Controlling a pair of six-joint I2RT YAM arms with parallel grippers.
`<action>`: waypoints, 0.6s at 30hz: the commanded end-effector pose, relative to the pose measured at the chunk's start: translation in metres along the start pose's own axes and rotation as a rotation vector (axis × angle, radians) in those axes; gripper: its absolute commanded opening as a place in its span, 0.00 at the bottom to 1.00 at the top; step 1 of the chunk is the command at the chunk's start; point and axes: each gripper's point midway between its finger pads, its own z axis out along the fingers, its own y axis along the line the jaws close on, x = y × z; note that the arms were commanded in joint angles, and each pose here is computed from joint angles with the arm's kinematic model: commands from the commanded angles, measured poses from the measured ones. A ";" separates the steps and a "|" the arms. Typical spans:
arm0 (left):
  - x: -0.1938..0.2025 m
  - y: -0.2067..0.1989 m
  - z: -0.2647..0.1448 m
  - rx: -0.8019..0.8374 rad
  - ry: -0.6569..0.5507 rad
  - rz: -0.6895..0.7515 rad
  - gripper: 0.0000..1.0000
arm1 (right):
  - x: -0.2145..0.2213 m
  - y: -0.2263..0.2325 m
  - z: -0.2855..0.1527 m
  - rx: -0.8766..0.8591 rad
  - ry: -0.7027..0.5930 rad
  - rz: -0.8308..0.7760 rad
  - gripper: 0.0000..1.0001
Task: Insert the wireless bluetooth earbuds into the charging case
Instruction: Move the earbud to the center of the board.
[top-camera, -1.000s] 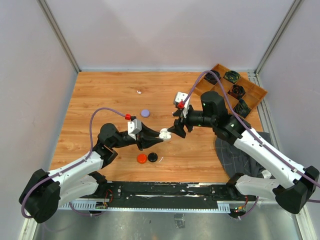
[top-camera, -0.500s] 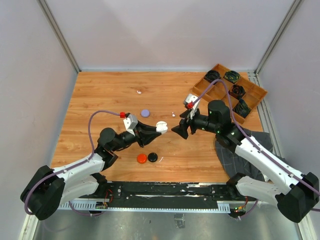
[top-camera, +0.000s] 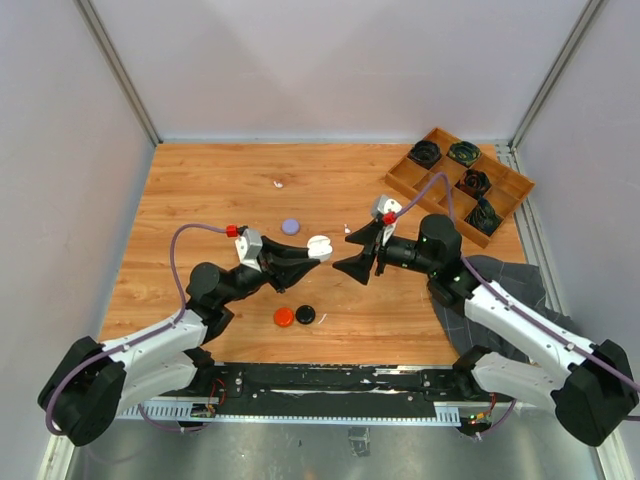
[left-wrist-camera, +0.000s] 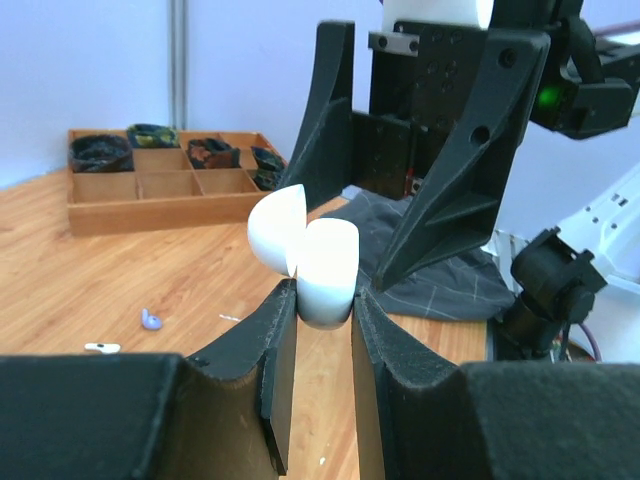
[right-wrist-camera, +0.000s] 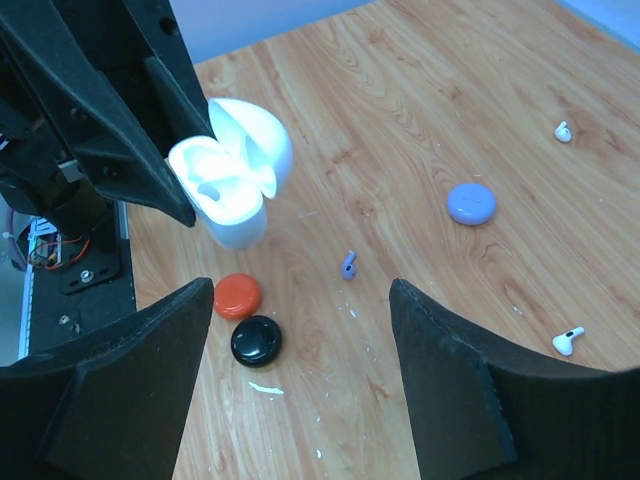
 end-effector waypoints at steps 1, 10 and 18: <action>-0.016 0.016 -0.005 -0.111 -0.065 0.014 0.00 | -0.005 -0.026 0.004 0.095 -0.002 -0.013 0.72; -0.009 0.062 -0.030 -0.361 -0.078 0.021 0.00 | 0.038 -0.109 0.013 0.381 0.180 0.040 0.70; 0.006 0.078 -0.039 -0.398 -0.031 0.032 0.00 | 0.085 -0.180 0.035 0.556 0.380 0.090 0.66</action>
